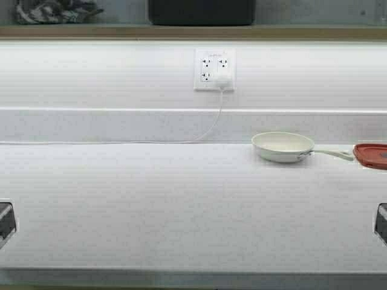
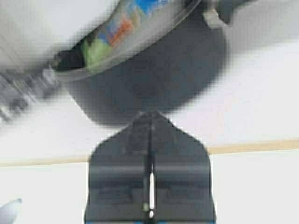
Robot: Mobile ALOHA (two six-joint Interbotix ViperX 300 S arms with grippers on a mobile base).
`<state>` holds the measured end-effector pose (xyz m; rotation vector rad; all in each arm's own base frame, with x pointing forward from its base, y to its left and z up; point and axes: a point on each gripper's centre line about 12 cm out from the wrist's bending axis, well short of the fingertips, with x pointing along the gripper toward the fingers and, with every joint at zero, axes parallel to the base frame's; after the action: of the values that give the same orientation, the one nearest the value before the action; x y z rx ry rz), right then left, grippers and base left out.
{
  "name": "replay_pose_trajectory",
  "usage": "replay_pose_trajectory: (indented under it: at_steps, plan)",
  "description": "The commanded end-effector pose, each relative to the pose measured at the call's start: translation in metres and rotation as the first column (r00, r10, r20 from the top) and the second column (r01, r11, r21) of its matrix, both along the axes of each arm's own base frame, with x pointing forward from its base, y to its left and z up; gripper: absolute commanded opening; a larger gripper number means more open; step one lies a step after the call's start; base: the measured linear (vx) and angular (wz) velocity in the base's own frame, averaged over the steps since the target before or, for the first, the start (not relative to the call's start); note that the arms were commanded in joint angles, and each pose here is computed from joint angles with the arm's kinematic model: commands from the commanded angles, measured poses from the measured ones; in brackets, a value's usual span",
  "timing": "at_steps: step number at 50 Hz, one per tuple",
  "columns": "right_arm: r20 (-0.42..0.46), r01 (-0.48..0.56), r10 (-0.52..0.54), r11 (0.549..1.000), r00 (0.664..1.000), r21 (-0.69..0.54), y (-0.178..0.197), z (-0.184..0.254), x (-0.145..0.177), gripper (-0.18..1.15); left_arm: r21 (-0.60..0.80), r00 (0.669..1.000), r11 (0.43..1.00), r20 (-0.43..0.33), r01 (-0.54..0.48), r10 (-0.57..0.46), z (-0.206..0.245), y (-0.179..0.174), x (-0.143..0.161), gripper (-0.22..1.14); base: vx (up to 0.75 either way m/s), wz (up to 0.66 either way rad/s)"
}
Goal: Open the cabinet, put the pot inside, then close it
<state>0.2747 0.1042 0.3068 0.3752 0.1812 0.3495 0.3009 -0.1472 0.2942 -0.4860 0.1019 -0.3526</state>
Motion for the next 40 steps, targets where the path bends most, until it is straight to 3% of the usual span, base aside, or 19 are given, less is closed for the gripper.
replay_pose_trajectory:
  at_steps: [1,13,32,40]
  plan:
    - [0.01,0.002,-0.001,0.997,1.0,-0.071,-0.003,0.018,-0.005,0.08,0.027,1.0,1.0,0.008,-0.008,0.008,0.01,0.005,-0.003,0.04,-0.15,-0.05]
    - [0.002,-0.001,0.001,0.993,1.0,-0.122,-0.003,0.019,-0.003,0.08,0.125,0.997,0.99,-0.038,-0.057,0.063,0.006,0.03,0.005,0.04,-0.18,-0.11]
    - [-0.004,-0.002,0.001,0.986,1.0,-0.166,-0.002,0.022,0.003,0.08,0.279,0.998,0.959,-0.012,-0.049,0.054,0.014,0.037,0.006,0.04,-0.24,-0.1]
    - [-0.004,0.064,-0.065,0.982,0.998,-0.178,-0.02,0.026,0.012,0.08,0.321,0.996,0.945,-0.026,-0.071,0.083,0.013,0.05,0.011,0.04,-0.22,0.0]
